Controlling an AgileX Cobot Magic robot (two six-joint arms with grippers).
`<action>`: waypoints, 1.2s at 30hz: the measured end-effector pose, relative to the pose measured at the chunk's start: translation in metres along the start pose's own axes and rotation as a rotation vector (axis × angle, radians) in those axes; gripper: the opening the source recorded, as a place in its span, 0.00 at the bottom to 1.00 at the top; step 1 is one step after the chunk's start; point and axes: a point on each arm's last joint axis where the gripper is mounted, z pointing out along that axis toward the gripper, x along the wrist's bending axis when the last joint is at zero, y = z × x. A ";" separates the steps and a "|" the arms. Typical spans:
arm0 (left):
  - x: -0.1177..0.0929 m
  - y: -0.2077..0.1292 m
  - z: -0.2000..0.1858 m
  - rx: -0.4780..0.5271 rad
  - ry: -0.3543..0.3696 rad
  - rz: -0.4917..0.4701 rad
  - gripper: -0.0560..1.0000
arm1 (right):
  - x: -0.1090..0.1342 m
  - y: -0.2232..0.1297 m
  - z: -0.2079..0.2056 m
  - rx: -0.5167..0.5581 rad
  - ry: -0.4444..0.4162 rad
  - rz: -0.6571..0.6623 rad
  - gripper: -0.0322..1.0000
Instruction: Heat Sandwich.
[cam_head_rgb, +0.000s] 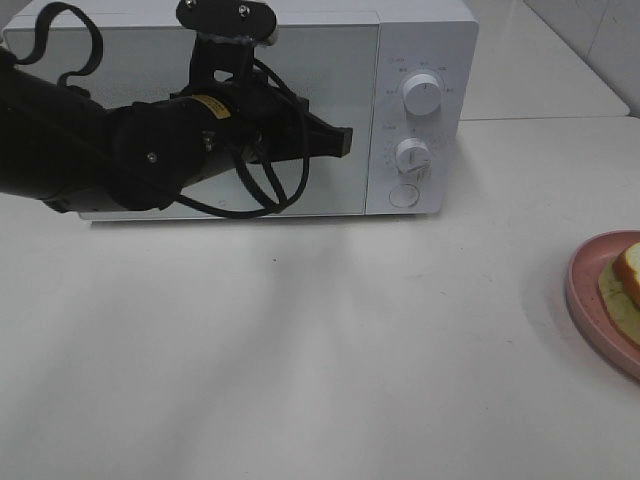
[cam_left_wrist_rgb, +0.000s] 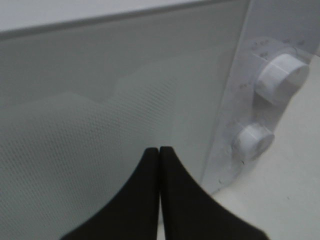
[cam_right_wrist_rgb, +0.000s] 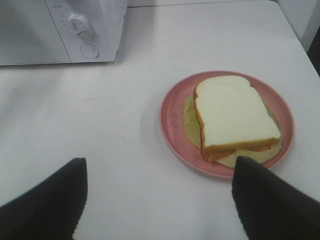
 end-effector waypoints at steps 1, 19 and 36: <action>0.000 0.000 0.000 0.000 0.000 0.000 0.05 | 0.000 0.000 0.000 0.000 0.000 0.000 0.77; -0.017 -0.004 -0.056 0.493 -0.243 0.039 0.98 | 0.000 0.000 0.000 0.000 0.000 0.000 0.77; 0.025 0.004 -0.106 0.856 -0.265 0.096 0.99 | 0.000 0.000 0.000 0.000 0.000 0.000 0.77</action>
